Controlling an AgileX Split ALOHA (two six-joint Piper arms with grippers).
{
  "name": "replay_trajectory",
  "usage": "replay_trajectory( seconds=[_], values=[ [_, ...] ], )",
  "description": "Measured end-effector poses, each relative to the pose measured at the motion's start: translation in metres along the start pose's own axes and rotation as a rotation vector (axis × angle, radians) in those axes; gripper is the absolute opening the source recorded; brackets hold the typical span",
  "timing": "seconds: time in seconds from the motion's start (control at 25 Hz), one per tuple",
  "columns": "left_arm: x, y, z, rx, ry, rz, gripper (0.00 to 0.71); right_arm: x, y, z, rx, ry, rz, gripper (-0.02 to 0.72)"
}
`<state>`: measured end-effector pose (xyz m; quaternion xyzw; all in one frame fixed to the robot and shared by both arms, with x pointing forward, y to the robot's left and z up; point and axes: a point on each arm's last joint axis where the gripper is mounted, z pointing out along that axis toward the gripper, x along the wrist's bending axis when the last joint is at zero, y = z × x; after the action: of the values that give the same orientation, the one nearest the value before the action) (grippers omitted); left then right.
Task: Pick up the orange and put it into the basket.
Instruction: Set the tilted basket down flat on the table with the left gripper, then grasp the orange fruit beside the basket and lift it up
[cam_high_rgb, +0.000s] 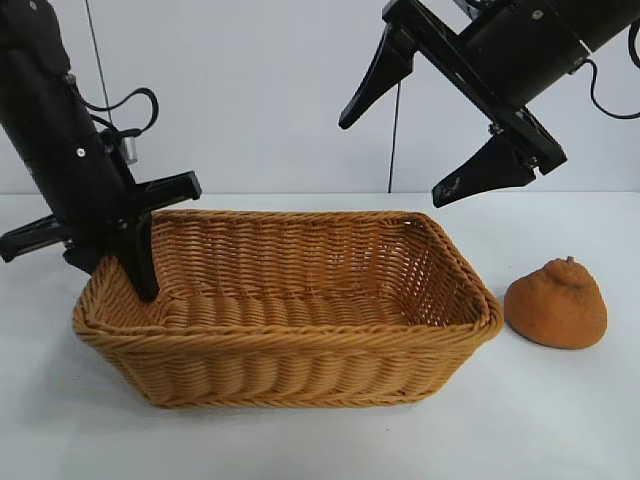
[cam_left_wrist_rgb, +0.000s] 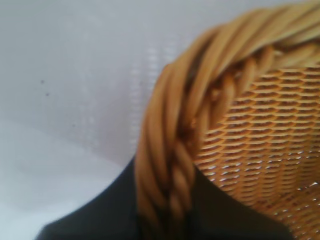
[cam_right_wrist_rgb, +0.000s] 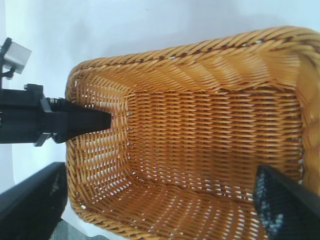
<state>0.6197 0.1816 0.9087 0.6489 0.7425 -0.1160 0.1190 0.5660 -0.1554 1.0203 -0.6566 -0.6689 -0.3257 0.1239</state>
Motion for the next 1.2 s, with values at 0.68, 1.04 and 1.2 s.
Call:
replay_trajectory(
  seconds=[0.68, 1.04, 1.2],
  values=[
    [-0.007, 0.005, -0.016, -0.044, -0.017, 0.037, 0.594, 0.0, 0.0, 0.0, 0.005, 0.0, -0.001, 0.694],
    [-0.033, 0.013, -0.101, -0.162, 0.003, 0.178, 0.634, 0.0, -0.001, 0.0, 0.01, 0.001, -0.001, 0.694],
    [-0.018, 0.025, -0.141, -0.234, 0.077, 0.19, 0.636, 0.0, -0.001, 0.0, 0.01, 0.001, -0.001, 0.694]
  ],
)
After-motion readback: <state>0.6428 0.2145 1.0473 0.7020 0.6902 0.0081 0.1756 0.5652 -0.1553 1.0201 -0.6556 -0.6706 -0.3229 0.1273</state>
